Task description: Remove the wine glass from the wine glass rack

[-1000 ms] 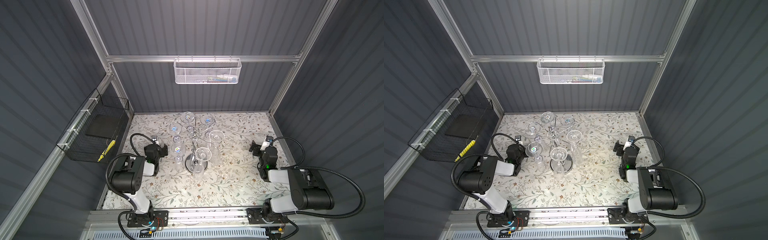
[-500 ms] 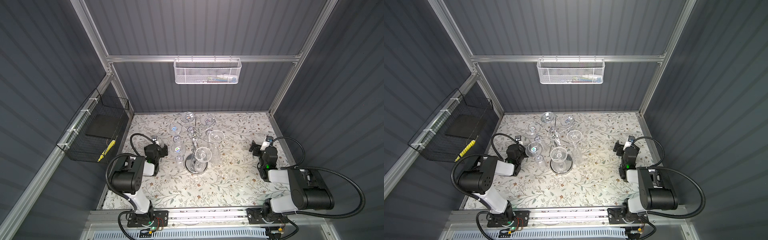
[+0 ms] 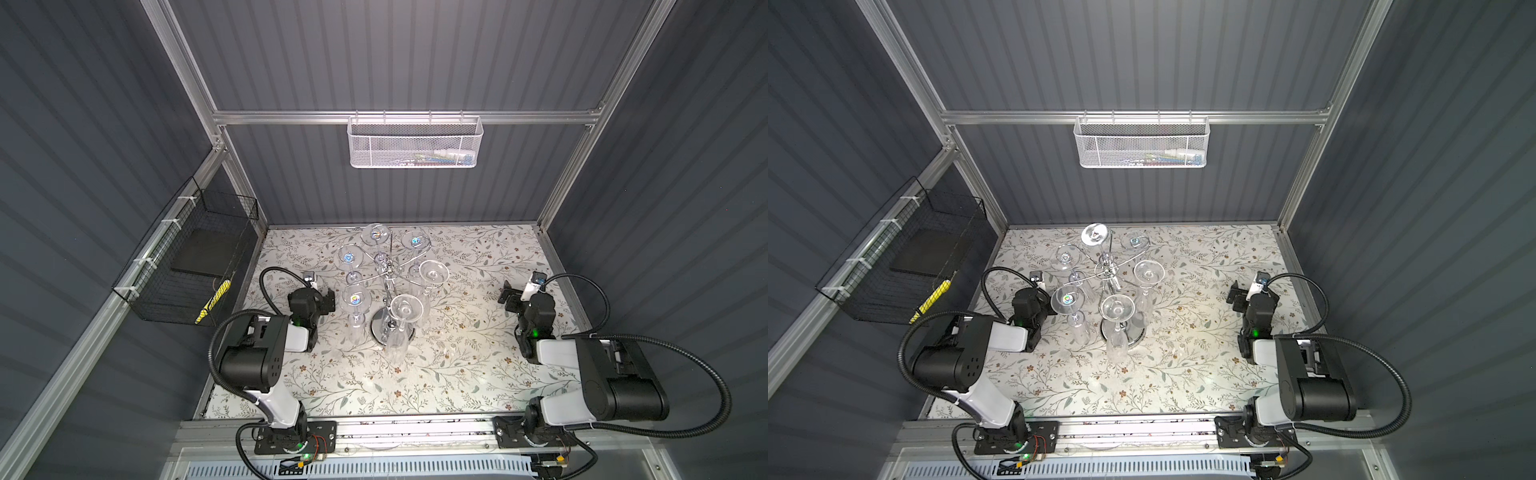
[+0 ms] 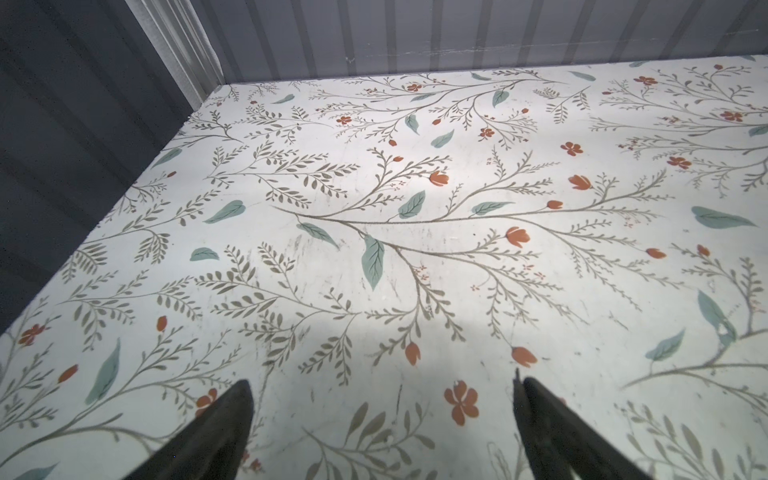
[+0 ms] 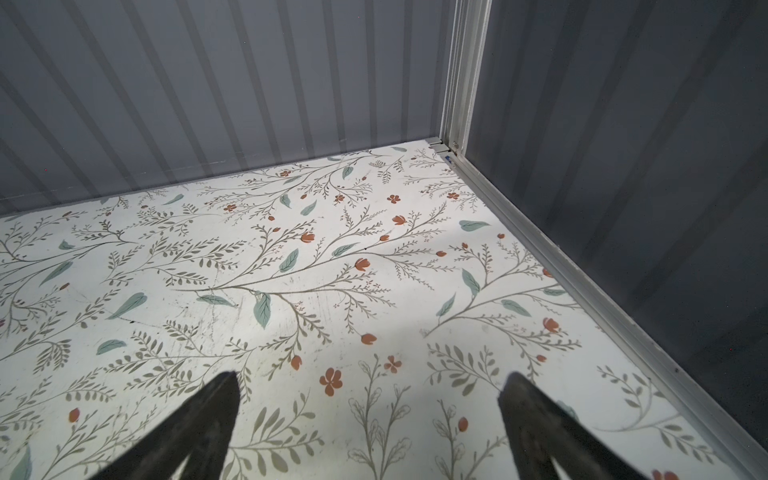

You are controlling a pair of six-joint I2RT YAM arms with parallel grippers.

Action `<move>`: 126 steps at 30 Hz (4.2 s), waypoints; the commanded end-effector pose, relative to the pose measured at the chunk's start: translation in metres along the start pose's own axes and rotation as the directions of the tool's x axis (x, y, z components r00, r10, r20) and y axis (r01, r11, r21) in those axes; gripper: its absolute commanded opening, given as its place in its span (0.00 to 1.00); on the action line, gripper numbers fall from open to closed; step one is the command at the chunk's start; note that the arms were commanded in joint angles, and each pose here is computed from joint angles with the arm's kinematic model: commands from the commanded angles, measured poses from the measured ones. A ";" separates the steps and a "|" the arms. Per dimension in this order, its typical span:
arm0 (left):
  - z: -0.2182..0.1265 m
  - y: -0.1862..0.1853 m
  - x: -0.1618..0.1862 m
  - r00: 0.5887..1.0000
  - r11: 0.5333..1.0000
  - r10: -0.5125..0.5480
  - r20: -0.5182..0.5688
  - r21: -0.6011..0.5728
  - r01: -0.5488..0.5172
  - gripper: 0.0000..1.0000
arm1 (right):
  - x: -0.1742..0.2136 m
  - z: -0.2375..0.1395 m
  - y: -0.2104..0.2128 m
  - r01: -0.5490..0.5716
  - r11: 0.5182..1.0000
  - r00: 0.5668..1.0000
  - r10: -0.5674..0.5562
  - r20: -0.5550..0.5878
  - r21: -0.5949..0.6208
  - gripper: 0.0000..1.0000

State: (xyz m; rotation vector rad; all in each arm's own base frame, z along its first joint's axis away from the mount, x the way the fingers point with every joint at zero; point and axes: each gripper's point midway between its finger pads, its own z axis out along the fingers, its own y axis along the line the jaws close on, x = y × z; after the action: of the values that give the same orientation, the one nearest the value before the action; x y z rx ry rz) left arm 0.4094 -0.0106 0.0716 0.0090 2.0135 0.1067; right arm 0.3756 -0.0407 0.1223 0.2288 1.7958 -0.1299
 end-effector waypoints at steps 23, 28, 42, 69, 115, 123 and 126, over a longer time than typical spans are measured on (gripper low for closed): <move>-0.157 -0.003 -0.246 0.974 0.965 -0.189 0.128 0.206 0.160 0.99 | -0.237 -0.160 0.167 -0.656 0.539 0.714 0.214 -0.667 -0.529 0.99; -0.167 -0.017 -0.260 0.967 0.935 -0.234 0.103 0.296 0.195 0.99 | -0.223 -0.180 0.195 -0.716 0.466 0.642 0.149 -0.752 -0.519 0.96; -0.181 -0.029 -0.272 0.939 0.879 -0.330 0.095 0.395 0.269 0.99 | -0.191 -0.195 0.238 -0.791 0.388 0.535 0.067 -0.842 -0.472 0.79; -0.190 -0.026 -0.268 0.929 0.871 -0.356 0.100 0.395 0.292 0.99 | -0.174 -0.205 0.262 -0.833 0.336 0.468 0.005 -0.884 -0.440 0.27; -0.198 -0.025 -0.272 0.926 0.870 -0.362 0.107 0.394 0.295 0.99 | -0.194 -0.216 0.262 -0.844 0.290 0.473 0.005 -0.881 -0.451 0.00; -0.199 -0.025 -0.274 0.924 0.868 -0.366 0.111 0.398 0.297 0.99 | -0.199 -0.220 0.260 -0.843 0.295 0.471 0.001 -0.882 -0.450 0.00; -0.198 -0.025 -0.275 0.923 0.866 -0.368 0.108 0.401 0.298 0.99 | -0.201 -0.222 0.260 -0.842 0.294 0.472 -0.002 -0.882 -0.451 0.00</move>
State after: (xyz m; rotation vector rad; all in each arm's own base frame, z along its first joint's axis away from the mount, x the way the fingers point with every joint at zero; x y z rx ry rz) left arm 0.3553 -0.0644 0.3915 -0.0818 1.8138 -0.4688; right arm 0.2776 0.2405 0.3579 0.1210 2.2918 1.6463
